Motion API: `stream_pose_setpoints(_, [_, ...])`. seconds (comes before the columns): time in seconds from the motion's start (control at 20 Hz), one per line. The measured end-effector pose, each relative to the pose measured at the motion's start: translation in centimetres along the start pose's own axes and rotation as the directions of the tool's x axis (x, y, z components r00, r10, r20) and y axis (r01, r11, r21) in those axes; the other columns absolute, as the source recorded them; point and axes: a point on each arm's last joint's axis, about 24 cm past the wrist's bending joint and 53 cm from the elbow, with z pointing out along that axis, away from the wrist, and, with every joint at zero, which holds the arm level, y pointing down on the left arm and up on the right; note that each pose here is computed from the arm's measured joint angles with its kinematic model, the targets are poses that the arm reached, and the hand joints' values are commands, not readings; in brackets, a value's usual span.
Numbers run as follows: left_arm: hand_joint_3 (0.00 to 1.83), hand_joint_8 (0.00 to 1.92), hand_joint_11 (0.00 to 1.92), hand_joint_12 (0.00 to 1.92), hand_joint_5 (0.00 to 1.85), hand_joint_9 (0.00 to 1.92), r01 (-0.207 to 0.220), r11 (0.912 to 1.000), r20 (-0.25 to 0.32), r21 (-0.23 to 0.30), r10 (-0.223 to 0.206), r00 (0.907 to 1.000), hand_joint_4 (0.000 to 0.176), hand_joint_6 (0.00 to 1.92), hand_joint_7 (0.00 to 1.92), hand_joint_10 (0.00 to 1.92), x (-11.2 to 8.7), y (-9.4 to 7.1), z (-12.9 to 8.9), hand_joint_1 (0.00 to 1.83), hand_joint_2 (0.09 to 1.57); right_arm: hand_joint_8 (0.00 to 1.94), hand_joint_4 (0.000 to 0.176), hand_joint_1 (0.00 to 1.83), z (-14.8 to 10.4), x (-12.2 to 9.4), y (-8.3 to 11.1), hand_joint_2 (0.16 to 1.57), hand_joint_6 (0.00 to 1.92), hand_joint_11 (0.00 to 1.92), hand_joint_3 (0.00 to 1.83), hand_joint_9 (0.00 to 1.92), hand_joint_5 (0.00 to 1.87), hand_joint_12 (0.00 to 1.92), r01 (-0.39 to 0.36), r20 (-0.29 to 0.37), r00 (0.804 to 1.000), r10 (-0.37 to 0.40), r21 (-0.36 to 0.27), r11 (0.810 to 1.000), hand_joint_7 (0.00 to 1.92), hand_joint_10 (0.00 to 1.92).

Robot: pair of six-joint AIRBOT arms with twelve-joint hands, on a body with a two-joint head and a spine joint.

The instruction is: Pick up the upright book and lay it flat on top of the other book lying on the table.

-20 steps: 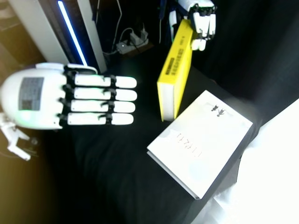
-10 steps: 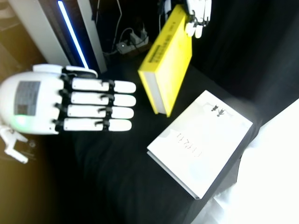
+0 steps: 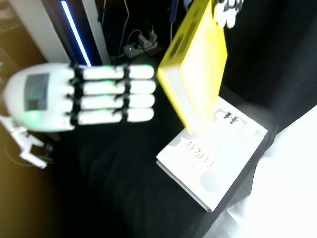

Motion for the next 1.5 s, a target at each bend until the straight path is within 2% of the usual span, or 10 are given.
stream_pose_setpoints(0.25, [0.00, 0.90, 1.33, 1.40, 0.80, 1.42, 0.010, 0.9998, -0.032, 0.016, -0.009, 0.9994, 0.000, 1.25, 1.27, 1.04, 1.3, -0.6, 1.0, 1.11, 1.21, 0.00, 0.003, 0.66, 2.3, 2.9, 0.7, 1.15, 0.00, 0.00, 0.00, 0.00, 0.00, 0.00, 0.000, -0.057, 0.998, -0.003, -0.064, 0.998, 0.00, 0.00])
stream_pose_setpoints(0.4, [0.00, 1.06, 1.36, 1.50, 0.81, 1.43, -0.003, 0.9974, -0.009, 0.073, 0.004, 1.0000, 0.000, 1.25, 1.28, 1.20, 0.7, -2.2, 1.7, 1.11, 1.21, 0.00, 0.083, 0.77, 2.6, 3.0, 0.3, 1.08, 0.00, 0.00, 0.00, 0.00, 0.00, 0.00, -0.006, -0.053, 0.999, 0.003, -0.059, 0.998, 0.00, 0.00])
stream_pose_setpoints(0.55, [0.00, 1.04, 1.35, 1.43, 0.82, 1.40, 0.000, 0.9916, 0.049, 0.129, -0.007, 0.9988, 0.000, 1.24, 1.23, 1.16, -0.6, -4.2, 1.9, 1.11, 1.21, 0.00, 0.040, 0.81, 3.3, 3.9, -1.1, 1.10, 0.00, 0.00, 0.00, 0.00, 0.00, 0.00, -0.005, -0.071, 0.997, 0.003, -0.024, 1.000, 0.00, 0.00])
stream_pose_setpoints(0.6, [0.00, 1.00, 1.34, 1.41, 0.83, 1.40, -0.001, 0.9911, 0.059, 0.133, -0.007, 0.9982, 0.000, 1.22, 1.25, 1.11, -0.9, -4.3, 1.9, 1.11, 1.20, 0.02, 0.000, 0.80, 3.4, 4.2, -1.4, 1.13, 0.01, 0.00, 0.00, 0.05, 0.06, 0.39, -0.004, -0.078, 0.997, 0.003, -0.016, 1.000, 0.15, 0.04])
stream_pose_setpoints(0.75, [0.00, 0.82, 1.32, 1.28, 0.85, 1.39, 0.001, 0.9900, 0.095, 0.141, -0.014, 0.9954, 0.000, 1.19, 1.21, 0.94, -1.6, -4.8, 1.4, 1.11, 1.19, 0.25, 0.000, 1.08, 4.1, 4.6, -2.1, 1.16, 0.25, 0.17, 0.01, 0.65, 0.57, 1.82, -0.021, -0.076, 0.997, 0.020, -0.005, 1.000, 0.89, 0.93])
stream_pose_setpoints(0.8, [0.00, 1.11, 1.30, 1.32, 0.82, 1.36, -0.005, 0.9873, 0.093, 0.159, -0.010, 0.9956, 0.000, 1.06, 1.06, 0.96, -1.5, -5.3, 1.2, 1.22, 1.16, 0.98, 0.000, 1.19, 4.3, 4.7, -2.2, 1.20, 1.12, 0.46, 0.00, 0.88, 0.60, 1.87, -0.022, -0.075, 0.997, 0.021, -0.006, 1.000, 0.95, 1.08])
stream_pose_setpoints(0.9, [0.00, 1.00, 1.26, 1.42, 0.87, 1.36, 0.003, 0.9850, 0.109, 0.173, -0.022, 0.9938, 0.000, 1.13, 1.18, 1.10, -1.9, -5.7, 1.0, 1.14, 1.17, 1.90, 0.000, 1.13, 4.4, 4.6, -2.1, 1.20, 1.23, 1.48, 0.00, 1.48, 0.82, 1.92, -0.023, -0.069, 0.997, 0.022, -0.013, 1.000, 1.36, 1.89])
stream_pose_setpoints(1.4, [0.00, 1.47, 1.03, 1.32, 0.80, 0.89, 0.026, 0.9901, 0.118, 0.138, -0.043, 0.9922, 0.000, 0.96, 0.61, 1.35, -2.1, -4.7, 0.5, 1.32, 1.22, 1.94, 0.000, 1.09, 4.6, 4.4, -1.8, 1.25, 1.37, 1.59, 0.01, 1.53, 0.73, 1.92, -0.008, -0.069, 0.998, 0.006, -0.028, 1.000, 1.36, 1.92])
stream_pose_setpoints(1.45, [0.00, 0.29, 0.20, 0.26, 0.16, 0.18, 0.032, 0.9909, 0.108, 0.131, -0.046, 0.9931, 0.106, 0.19, 0.12, 0.27, -1.8, -4.5, 0.4, 0.66, 1.09, 1.58, 0.000, 1.17, 4.5, 4.4, -1.8, 1.26, 1.41, 1.22, 0.01, 1.18, 0.69, 1.92, -0.004, -0.071, 0.997, 0.002, -0.027, 1.000, 0.86, 1.83])
stream_pose_setpoints(1.5, [0.00, 0.01, 0.01, 0.01, 0.01, 0.01, 0.040, 0.9937, 0.092, 0.105, -0.050, 0.9945, 0.173, 0.01, 0.00, 0.01, -1.3, -4.0, 0.1, 0.54, 0.99, 1.28, 0.000, 1.21, 4.5, 4.5, -2.0, 1.23, 1.38, 0.80, 0.00, 0.99, 0.62, 1.86, -0.006, -0.075, 0.997, 0.005, -0.017, 1.000, 0.93, 1.39])
